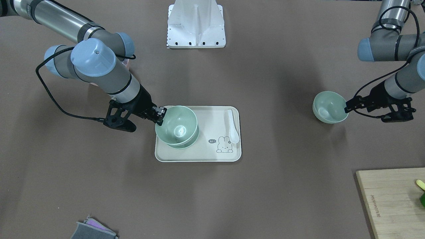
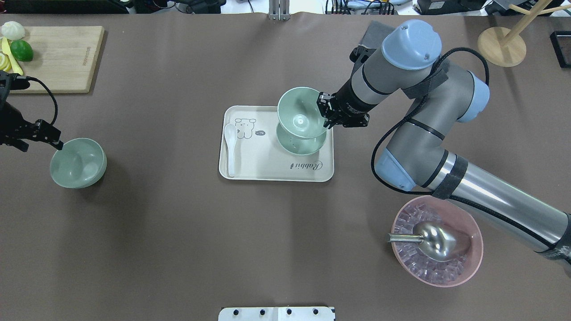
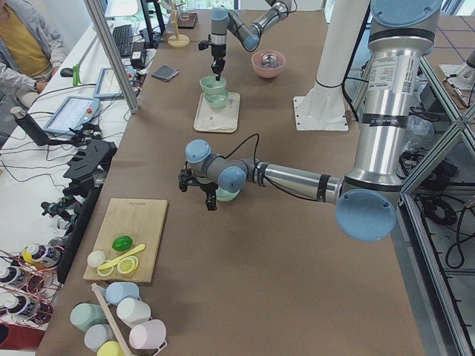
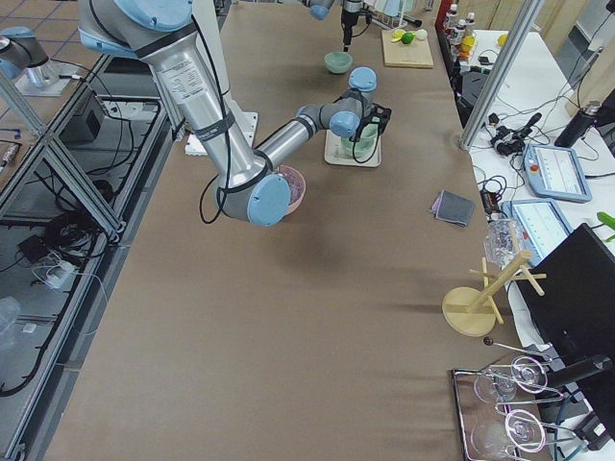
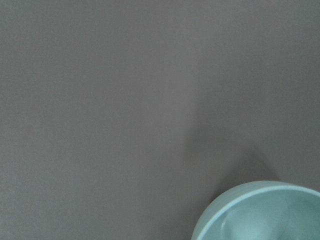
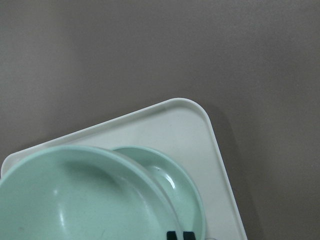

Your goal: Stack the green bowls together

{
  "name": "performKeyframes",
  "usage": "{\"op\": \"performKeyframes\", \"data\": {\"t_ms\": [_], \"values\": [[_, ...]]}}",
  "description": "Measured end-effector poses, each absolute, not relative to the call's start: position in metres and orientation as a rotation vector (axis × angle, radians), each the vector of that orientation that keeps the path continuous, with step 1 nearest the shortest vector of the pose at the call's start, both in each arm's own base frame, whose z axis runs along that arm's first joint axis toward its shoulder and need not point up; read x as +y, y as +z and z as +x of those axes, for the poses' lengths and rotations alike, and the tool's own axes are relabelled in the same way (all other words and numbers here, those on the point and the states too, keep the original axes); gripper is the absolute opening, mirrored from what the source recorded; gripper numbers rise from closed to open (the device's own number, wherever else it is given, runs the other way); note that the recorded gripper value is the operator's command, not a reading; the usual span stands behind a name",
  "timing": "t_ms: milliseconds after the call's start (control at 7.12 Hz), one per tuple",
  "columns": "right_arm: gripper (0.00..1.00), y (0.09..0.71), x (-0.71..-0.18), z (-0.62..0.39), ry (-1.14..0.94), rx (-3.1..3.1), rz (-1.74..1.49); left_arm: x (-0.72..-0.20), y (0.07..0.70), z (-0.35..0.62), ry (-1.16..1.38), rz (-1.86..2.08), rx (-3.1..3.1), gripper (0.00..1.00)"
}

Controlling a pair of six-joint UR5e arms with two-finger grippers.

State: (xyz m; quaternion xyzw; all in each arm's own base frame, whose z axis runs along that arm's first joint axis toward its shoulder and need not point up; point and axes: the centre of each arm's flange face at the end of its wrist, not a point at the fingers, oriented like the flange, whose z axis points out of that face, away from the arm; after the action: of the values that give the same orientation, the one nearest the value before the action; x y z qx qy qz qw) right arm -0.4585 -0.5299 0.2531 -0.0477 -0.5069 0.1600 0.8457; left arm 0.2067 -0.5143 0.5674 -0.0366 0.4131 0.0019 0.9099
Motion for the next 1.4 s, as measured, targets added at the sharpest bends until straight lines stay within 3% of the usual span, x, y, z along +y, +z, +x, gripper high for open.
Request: {"op": "performKeyframes", "data": {"t_ms": [842,982,1123,1263,1404], "values": [[0.00,0.255,-0.524,-0.479,0.354,-1.046,-0.075,-0.512,0.573,0.221,0.024,-0.110,0.879,0.92],[0.99,0.255,-0.522,-0.482,0.354,-1.042,-0.072,-0.509,0.575,0.227,0.035,-0.122,0.883,0.86],[1.00,0.256,-0.521,-0.483,0.352,-1.041,-0.069,-0.507,0.578,0.232,0.044,-0.133,0.882,0.60],[1.00,0.256,-0.521,-0.481,0.348,-1.043,-0.064,-0.505,0.579,0.237,0.050,-0.140,0.880,0.01],[1.00,0.254,-0.524,-0.476,0.351,-1.047,-0.060,-0.504,0.578,0.241,0.062,-0.140,0.881,0.00]]}}
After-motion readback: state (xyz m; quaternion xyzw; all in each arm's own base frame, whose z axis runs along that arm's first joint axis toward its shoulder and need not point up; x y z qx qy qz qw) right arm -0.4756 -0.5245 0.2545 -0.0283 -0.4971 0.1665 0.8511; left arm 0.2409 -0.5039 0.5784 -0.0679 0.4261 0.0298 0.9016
